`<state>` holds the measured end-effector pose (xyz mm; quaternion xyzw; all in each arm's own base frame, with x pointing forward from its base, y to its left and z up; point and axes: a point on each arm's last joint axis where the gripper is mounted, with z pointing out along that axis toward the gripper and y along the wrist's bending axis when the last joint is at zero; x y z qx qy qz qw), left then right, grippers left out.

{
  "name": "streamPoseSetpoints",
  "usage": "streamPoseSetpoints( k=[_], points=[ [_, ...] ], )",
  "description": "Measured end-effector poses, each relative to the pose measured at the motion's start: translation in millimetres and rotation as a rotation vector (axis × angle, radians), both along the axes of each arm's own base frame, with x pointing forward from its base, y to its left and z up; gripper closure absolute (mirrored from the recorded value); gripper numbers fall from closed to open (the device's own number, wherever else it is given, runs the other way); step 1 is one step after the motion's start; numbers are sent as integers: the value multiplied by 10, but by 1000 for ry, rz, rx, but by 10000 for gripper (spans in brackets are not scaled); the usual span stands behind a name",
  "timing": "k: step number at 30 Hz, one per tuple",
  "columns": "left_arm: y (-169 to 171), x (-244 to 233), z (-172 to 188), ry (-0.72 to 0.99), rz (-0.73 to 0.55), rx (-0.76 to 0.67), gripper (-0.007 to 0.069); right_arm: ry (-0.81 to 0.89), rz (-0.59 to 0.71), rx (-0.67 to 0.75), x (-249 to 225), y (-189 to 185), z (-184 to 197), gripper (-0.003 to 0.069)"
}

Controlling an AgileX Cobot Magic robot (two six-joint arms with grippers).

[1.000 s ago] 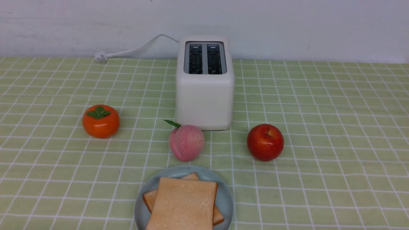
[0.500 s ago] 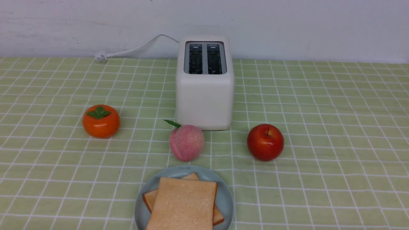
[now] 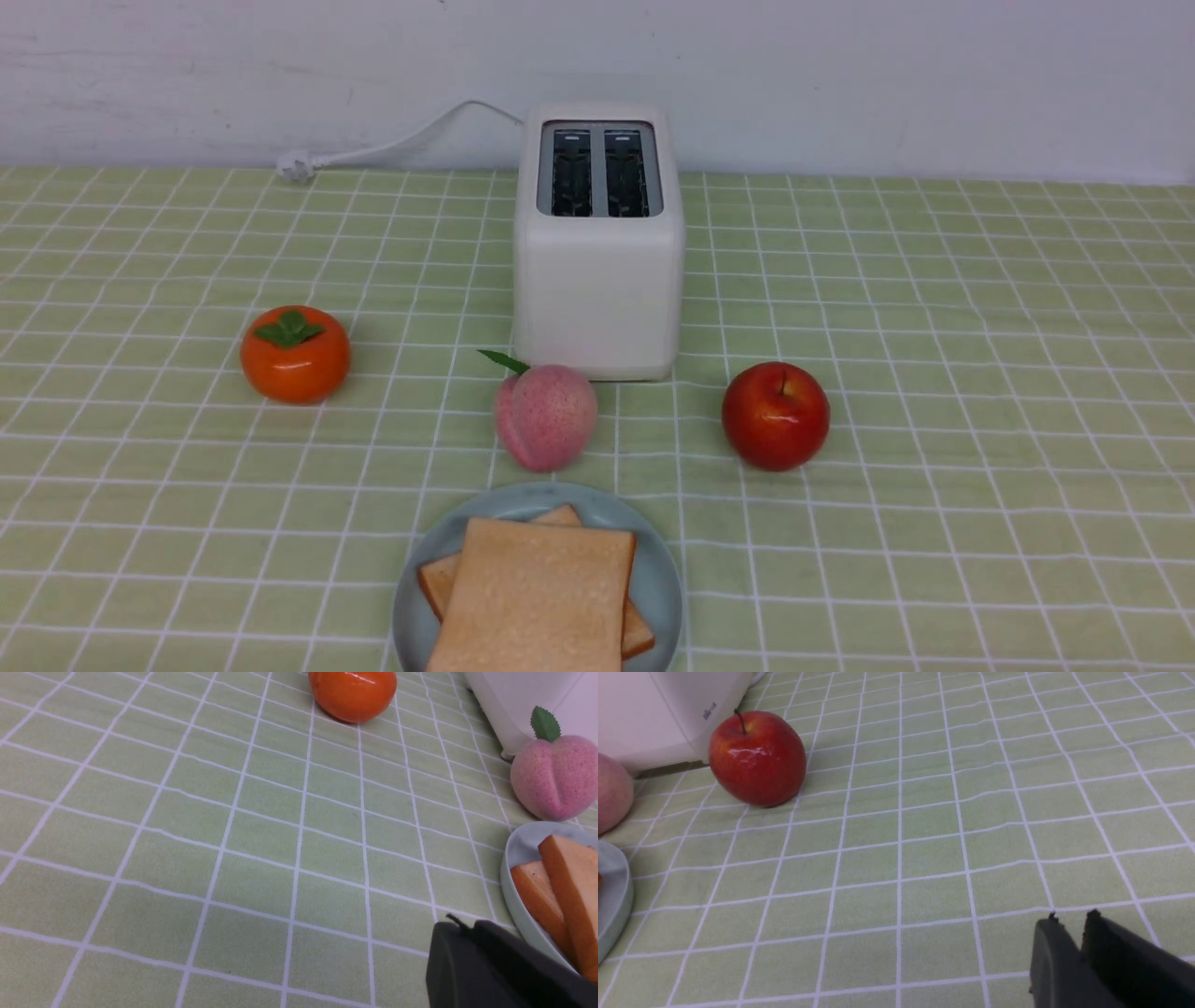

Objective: Take toasted bread from bread machine on green coffee tablecloth place on plate.

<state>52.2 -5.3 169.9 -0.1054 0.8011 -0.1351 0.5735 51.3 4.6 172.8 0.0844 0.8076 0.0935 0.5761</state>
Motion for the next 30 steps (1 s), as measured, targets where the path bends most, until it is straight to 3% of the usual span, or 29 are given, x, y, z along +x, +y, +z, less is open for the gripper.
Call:
streamPoseSetpoints(
  k=[30],
  points=[
    [0, 0, 0, 0, 0, 0, 587, 0, 0, 1, 0, 0, 0, 526]
  ],
)
